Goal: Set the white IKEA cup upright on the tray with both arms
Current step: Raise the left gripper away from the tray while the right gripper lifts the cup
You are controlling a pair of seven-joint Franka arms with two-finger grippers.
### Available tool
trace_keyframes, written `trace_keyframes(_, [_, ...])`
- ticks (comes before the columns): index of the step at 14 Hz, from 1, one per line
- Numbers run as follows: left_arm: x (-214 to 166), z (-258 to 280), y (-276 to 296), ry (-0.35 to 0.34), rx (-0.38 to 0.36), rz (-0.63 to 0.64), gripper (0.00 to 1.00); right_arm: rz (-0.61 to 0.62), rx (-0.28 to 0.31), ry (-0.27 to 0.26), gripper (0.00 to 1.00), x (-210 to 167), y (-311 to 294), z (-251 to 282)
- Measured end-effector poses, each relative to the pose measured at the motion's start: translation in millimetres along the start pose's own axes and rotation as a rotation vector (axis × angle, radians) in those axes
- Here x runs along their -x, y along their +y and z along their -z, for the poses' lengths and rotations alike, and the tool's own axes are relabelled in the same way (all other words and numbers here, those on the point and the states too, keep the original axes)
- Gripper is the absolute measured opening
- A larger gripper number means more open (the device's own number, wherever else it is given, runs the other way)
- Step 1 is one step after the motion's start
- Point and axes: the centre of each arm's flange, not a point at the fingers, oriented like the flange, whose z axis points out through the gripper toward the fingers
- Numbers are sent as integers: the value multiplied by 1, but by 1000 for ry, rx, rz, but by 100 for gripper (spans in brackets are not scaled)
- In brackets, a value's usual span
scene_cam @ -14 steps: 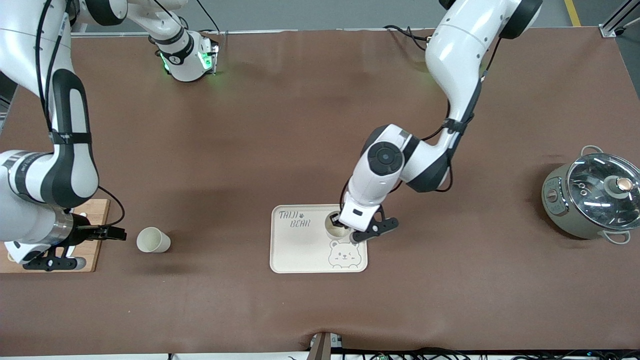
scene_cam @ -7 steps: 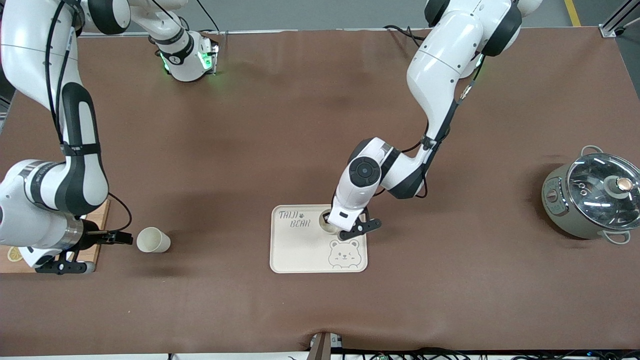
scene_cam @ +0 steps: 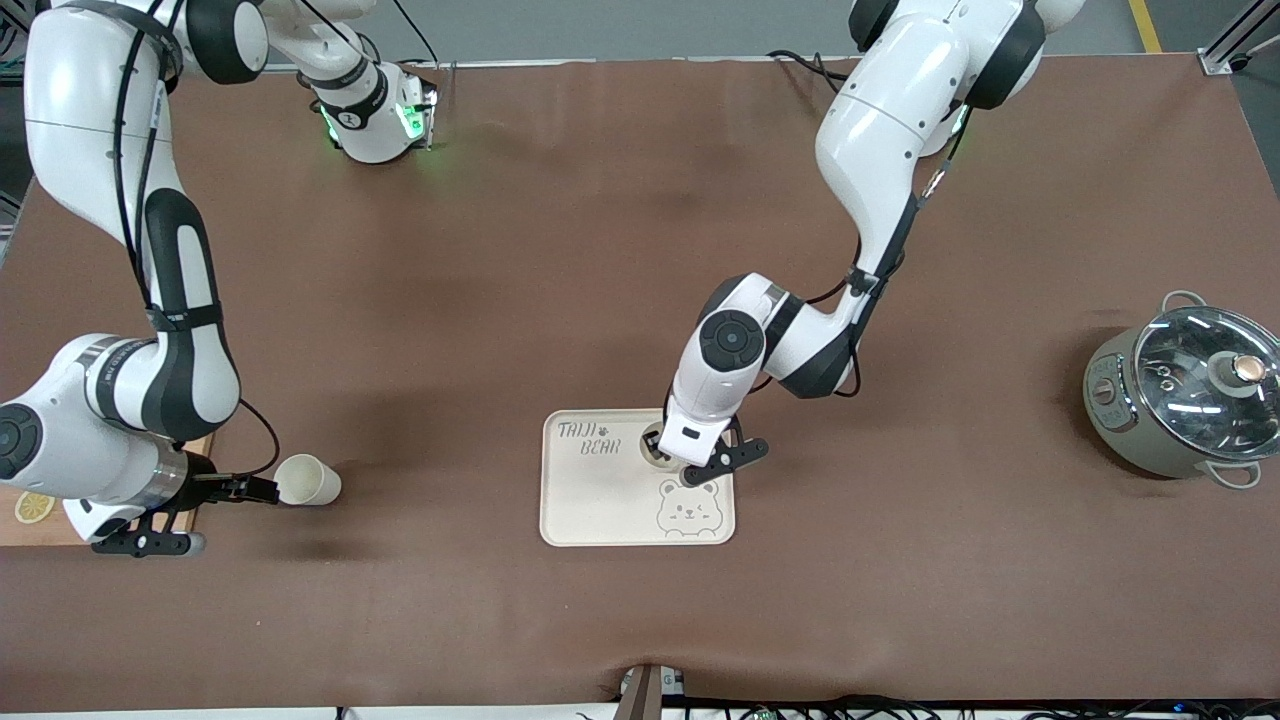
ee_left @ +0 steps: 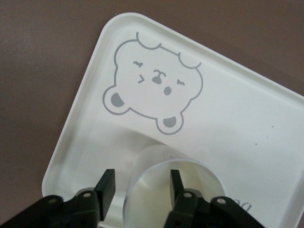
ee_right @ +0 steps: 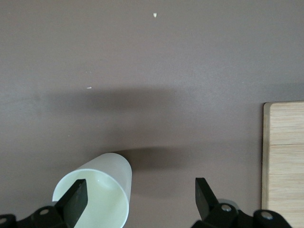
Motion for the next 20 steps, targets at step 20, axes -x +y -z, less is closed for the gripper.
trace_keyframes(20, [-309, 188, -330, 46, -106, -318, 100, 105, -1, -53, 94, 19, -10, -46])
